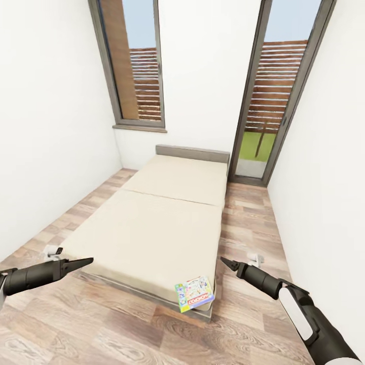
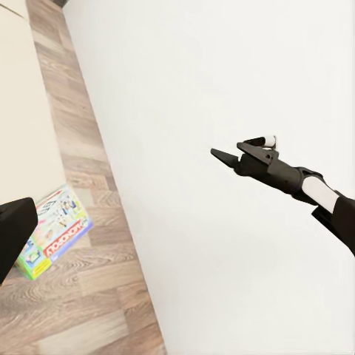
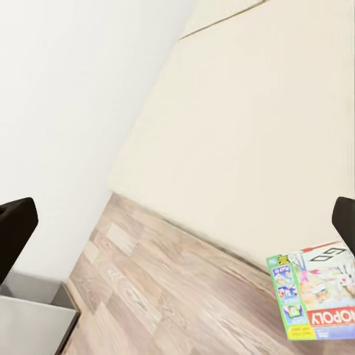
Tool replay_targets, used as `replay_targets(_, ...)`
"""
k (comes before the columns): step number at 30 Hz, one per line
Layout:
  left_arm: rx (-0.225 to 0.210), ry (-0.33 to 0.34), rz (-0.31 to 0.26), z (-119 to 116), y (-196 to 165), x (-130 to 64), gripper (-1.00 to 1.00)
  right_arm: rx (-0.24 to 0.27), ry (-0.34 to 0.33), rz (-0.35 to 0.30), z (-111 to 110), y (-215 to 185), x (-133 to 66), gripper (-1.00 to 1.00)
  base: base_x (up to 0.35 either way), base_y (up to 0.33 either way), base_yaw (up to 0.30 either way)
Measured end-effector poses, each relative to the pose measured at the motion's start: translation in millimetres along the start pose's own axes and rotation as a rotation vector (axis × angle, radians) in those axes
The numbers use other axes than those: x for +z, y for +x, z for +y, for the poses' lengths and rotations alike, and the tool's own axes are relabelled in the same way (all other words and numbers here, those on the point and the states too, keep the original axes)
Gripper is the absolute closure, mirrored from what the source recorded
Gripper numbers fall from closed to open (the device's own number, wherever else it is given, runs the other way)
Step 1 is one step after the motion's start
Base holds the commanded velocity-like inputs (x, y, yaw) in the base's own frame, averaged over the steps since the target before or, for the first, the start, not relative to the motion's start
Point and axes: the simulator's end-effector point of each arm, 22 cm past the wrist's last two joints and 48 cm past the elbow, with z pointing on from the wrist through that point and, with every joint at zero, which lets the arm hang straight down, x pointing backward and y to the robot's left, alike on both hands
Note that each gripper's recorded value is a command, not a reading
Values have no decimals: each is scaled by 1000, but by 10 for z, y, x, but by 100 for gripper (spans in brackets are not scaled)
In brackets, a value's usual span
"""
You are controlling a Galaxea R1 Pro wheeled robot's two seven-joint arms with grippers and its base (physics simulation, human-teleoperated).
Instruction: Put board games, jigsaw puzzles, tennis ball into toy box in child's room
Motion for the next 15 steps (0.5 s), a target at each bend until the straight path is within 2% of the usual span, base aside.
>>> replay_targets(15, 5, 2, -3, -23, -16, -7, -100, 12, 10, 4, -45, 33, -15, -100, 0, 22, -278)
